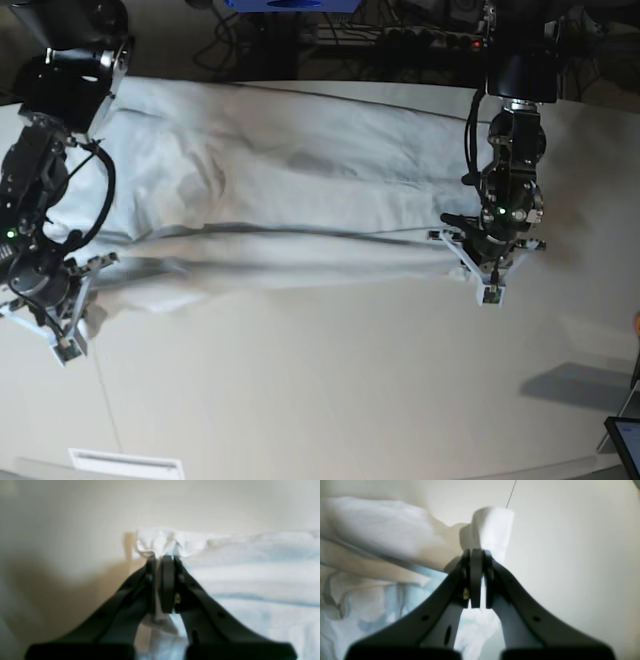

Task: Fold the T-shirt properly
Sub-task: 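Drag the folded shirt with both grippers toward the collar edge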

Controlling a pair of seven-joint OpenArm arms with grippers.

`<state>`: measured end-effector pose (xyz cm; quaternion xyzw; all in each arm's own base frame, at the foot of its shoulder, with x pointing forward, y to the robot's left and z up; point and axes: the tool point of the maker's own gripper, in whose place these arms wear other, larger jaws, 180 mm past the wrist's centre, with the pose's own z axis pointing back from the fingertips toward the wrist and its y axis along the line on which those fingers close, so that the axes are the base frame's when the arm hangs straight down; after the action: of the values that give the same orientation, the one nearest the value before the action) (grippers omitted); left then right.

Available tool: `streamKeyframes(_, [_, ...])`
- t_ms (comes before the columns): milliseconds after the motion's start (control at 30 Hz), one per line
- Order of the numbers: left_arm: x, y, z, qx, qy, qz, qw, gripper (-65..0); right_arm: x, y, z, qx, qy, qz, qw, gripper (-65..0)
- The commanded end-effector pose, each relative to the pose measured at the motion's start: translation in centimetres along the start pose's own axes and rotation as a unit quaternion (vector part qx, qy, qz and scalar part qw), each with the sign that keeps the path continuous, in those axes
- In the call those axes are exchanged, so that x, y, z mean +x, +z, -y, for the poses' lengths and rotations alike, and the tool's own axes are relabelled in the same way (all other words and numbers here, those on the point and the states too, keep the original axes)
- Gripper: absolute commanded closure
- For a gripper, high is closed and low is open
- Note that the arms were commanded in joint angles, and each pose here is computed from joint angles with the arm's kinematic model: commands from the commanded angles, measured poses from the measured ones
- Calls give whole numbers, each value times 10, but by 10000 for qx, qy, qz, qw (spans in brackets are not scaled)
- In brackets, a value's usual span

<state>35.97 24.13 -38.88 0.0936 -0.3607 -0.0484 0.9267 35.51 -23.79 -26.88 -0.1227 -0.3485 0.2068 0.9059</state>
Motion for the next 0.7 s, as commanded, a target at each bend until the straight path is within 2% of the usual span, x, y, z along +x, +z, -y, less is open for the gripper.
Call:
streamKeyframes(0, [21,4,-8,106,-29,284,9995,0,8,10,13,-233,37,150,9996,-3])
streamKeyframes(300, [25,6,-18,198,-76,326,9992,0,-27,17,-7,-158,161,-130,9997,-3])
streamKeyframes(433, [30,8,-19,209,-76,396,9990,0,-38,20,1,-217,-194,-145,9995,-3])
streamKeyframes(600, [43,26,-27,297,29,711,9970,0,-59,23,3,-115,-516,-202,9984,-1])
streamKeyframes(667, [40,29,-28,303,13,597,9978,0,-68,24,0,-59,-562,-281,9980,-1])
